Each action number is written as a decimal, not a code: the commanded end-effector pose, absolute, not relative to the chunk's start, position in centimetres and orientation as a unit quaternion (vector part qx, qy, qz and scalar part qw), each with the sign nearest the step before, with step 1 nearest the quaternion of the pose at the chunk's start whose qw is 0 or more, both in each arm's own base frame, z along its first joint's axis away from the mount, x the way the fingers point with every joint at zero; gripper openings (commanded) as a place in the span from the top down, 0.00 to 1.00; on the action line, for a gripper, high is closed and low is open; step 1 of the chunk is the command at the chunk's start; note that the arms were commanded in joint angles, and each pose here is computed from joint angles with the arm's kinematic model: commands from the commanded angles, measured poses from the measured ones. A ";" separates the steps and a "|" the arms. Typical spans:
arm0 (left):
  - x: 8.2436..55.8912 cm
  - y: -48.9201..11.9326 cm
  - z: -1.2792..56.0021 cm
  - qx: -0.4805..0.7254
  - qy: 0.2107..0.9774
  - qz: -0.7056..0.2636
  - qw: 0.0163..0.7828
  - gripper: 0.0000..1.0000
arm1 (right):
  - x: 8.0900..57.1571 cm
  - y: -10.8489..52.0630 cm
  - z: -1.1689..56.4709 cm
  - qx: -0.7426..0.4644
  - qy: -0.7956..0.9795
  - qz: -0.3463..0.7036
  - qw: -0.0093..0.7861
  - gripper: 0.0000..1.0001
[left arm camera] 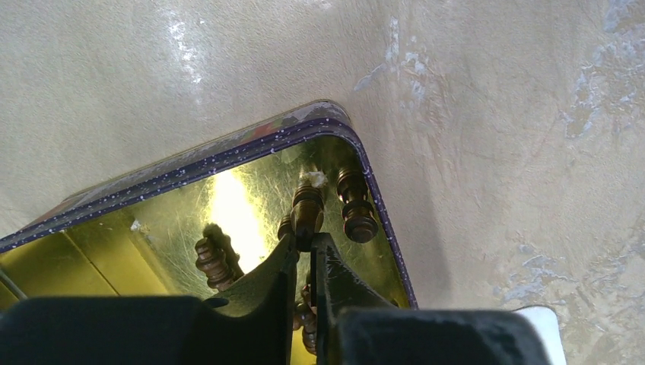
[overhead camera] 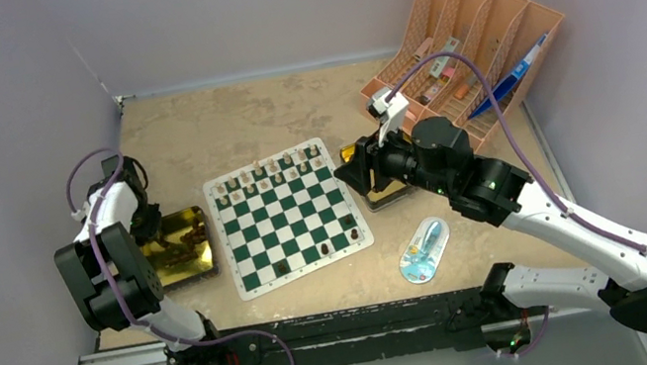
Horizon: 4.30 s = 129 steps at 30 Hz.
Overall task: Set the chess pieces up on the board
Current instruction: Pick up the chess piece from the storage box, then place the chess piece on the chessboard.
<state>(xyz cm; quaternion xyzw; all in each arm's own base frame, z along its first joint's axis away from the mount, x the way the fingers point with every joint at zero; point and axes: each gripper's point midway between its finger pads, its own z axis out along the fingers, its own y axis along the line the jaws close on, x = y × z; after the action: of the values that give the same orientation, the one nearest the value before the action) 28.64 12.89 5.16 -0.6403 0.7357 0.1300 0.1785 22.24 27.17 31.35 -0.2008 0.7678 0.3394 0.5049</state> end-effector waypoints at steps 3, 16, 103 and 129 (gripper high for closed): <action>29.5 12.7 7.0 -0.630 0.743 0.105 0.202 1.00 | 22.1 27.2 32.8 -0.197 0.751 0.355 0.521 0.49; 27.5 10.1 7.2 -0.613 0.766 0.058 0.184 1.00 | 21.5 26.8 33.4 -0.194 0.744 0.366 0.525 0.49; 21.5 -31.3 9.3 0.259 0.929 -0.114 0.239 1.00 | 16.4 16.1 36.3 -0.049 0.700 0.387 0.598 0.01; 21.0 -31.8 6.1 0.273 0.935 -0.097 0.203 1.00 | 15.7 15.5 37.2 -0.047 0.691 0.395 0.603 0.01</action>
<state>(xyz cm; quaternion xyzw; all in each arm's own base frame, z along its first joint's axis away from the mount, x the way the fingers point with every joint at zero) 21.06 -31.05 5.56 0.2582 0.9401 -0.0933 0.2019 15.74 15.70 34.53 -0.0589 0.7151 0.3781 0.5850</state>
